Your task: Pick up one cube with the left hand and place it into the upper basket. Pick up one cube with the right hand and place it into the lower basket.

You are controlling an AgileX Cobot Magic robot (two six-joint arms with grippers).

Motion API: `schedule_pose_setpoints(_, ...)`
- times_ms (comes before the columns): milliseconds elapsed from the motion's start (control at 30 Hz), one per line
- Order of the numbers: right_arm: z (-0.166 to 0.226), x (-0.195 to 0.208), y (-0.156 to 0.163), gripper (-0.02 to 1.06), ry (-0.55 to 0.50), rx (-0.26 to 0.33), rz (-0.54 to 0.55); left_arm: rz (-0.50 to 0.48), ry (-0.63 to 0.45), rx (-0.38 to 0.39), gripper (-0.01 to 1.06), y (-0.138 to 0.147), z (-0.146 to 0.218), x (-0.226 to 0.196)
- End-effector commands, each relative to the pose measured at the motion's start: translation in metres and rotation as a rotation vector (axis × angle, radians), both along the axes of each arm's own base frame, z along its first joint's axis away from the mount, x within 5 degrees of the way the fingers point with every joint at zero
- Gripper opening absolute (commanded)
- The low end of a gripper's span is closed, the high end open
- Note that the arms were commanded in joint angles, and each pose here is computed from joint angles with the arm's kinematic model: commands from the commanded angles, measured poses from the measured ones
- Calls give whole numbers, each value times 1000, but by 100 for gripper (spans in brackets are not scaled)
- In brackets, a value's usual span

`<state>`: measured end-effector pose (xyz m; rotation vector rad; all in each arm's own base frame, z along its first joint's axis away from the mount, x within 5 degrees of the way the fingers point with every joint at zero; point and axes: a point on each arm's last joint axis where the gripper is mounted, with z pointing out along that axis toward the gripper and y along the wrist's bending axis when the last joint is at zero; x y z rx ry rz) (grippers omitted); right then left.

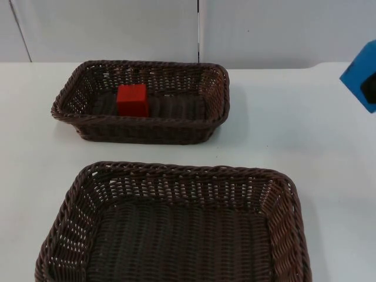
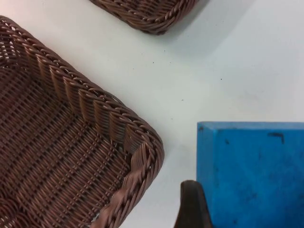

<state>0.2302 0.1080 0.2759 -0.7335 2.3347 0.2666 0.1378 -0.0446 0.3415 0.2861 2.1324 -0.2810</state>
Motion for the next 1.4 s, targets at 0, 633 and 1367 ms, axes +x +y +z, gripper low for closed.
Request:
schedule_pose_setpoints(0,5,-2,2,0,-10,34,-4,-4,-2,6,105,0,-1,-2)
schedule_pose_setpoints(633,3,-43,60,0,29,19,288,-4,-1,4,105,0,-1,-2)
schedule_pose_setpoints(1367,2,-59,74,0,30,3,385,-5,0,5,105,0,-1,-2)
